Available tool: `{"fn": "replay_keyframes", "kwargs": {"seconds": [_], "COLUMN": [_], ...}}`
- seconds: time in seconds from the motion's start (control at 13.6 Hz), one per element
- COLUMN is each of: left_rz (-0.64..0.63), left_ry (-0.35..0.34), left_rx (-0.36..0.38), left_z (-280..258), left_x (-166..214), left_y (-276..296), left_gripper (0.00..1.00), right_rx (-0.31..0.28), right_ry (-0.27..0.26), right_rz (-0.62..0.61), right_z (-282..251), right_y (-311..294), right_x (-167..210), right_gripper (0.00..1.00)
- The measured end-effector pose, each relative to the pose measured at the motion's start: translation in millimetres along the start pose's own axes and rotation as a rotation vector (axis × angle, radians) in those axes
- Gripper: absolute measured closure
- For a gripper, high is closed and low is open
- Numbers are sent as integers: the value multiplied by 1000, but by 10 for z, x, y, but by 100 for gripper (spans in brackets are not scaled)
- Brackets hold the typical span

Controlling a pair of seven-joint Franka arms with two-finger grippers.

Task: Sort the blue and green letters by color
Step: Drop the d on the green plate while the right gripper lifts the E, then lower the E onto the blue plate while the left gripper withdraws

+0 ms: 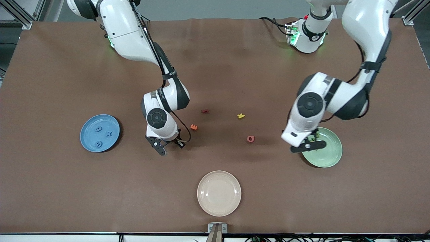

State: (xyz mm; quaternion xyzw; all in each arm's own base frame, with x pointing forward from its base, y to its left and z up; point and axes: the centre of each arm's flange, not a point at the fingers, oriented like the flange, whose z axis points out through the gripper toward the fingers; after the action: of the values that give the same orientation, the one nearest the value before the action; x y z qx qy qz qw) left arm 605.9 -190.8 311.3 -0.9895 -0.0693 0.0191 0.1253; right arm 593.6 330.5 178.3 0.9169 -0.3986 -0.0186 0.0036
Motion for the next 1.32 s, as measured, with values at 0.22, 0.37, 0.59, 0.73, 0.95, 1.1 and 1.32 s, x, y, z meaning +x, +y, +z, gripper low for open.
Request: {"fn": "replay_keyframes", "kwargs": {"seconds": [0.22, 0.37, 0.59, 0.73, 0.95, 1.1, 1.32], "left_rz": [-79, -114, -128, -129, -122, -120, -118], "left_ry": [-58, -53, -39, -40, -43, -44, -51], "left_rx": [-8, -44, -90, -113, -141, -162, -175], "left_z": [456, 632, 839, 967, 1123, 1233, 1334], "left_x": [100, 179, 244, 260, 261, 263, 258], "left_y": [-615, -926, -1043, -1013, -925, -869, -832], "left_gripper": [73, 73, 73, 73, 73, 73, 63], "right_rx": [4, 6, 6, 7, 4, -20, -79], "right_ry": [1, 1, 2, 2, -2, -16, -63], "right_rz": [-1, -2, -2, -11, -44, -80, -202], "right_z": [-11, -15, -16, -21, -74, -125, -445], "right_y": [-15, -22, -23, -29, -63, -61, 41], "right_x": [-4, -3, -3, -5, -9, -6, 145], "right_gripper": [52, 58, 58, 58, 58, 58, 58]}}
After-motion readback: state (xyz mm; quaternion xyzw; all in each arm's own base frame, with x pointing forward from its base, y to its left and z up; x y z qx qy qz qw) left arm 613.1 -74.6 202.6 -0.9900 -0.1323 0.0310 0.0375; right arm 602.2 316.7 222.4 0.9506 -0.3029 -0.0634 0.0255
